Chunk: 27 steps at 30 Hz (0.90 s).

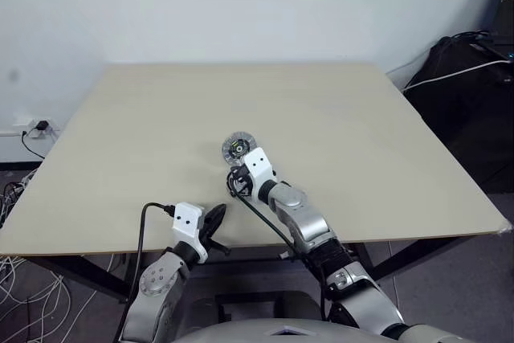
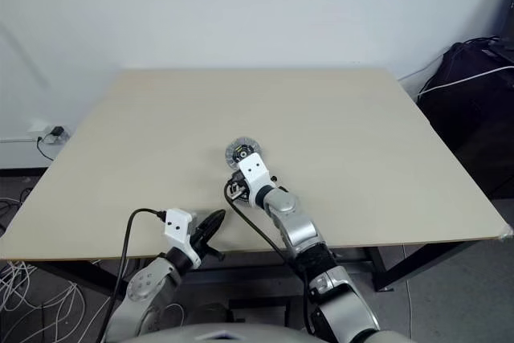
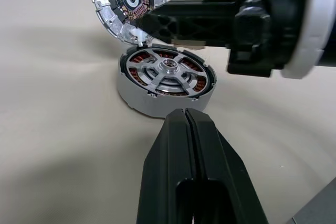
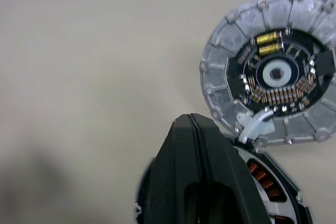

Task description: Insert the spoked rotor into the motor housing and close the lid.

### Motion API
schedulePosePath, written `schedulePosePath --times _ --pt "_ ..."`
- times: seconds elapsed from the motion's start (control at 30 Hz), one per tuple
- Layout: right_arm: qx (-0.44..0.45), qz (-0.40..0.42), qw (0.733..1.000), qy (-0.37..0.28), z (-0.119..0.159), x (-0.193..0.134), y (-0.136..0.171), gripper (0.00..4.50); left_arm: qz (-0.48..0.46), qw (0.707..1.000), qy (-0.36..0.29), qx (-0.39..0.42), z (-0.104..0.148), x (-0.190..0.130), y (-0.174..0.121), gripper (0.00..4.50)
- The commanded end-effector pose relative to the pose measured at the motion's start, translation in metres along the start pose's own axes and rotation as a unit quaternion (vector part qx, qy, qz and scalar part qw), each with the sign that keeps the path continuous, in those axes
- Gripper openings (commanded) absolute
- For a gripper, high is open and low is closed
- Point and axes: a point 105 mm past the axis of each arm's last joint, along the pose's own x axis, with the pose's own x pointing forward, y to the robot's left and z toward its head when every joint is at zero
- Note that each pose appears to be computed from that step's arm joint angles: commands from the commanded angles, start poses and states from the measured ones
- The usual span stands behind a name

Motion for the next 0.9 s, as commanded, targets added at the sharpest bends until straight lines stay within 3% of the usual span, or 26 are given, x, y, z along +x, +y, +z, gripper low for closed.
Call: schedulePosePath --times 0.03,0.23,0.4,0.5,0.63,0.77,0.9 --pt "-0.002 -0.016 1.000 0.005 -0.001 0.002 -0.008 0.00 0.001 0.999 -0.031 0.009 0.015 0.001 -0.001 0.05" --pt "0.010 -0.034 0.999 0.036 -0.020 -0.001 -0.016 0.00 0.000 1.000 -0.029 0.008 0.014 0.001 -0.001 0.05" --pt "0.012 -0.001 1.000 -0.011 0.002 -0.007 -0.008 0.00 -0.007 1.000 -0.023 0.013 0.012 0.002 -0.002 0.05" --pt "-0.046 0.043 0.998 -0.020 0.016 -0.016 -0.002 0.00 -0.010 1.000 -0.024 0.013 0.012 0.003 -0.002 0.05" --pt "-0.140 0.095 0.985 0.019 0.015 -0.025 0.001 0.00 -0.013 1.000 -0.023 0.013 0.012 0.005 -0.002 0.05" --pt "-0.178 0.128 0.975 0.046 0.016 -0.030 0.002 0.00 -0.015 1.000 -0.023 0.011 0.011 0.007 -0.003 0.05" --pt "-0.220 0.142 0.962 0.076 0.015 -0.030 -0.004 0.83 -0.016 1.000 -0.022 0.011 0.010 0.008 -0.003 0.00"
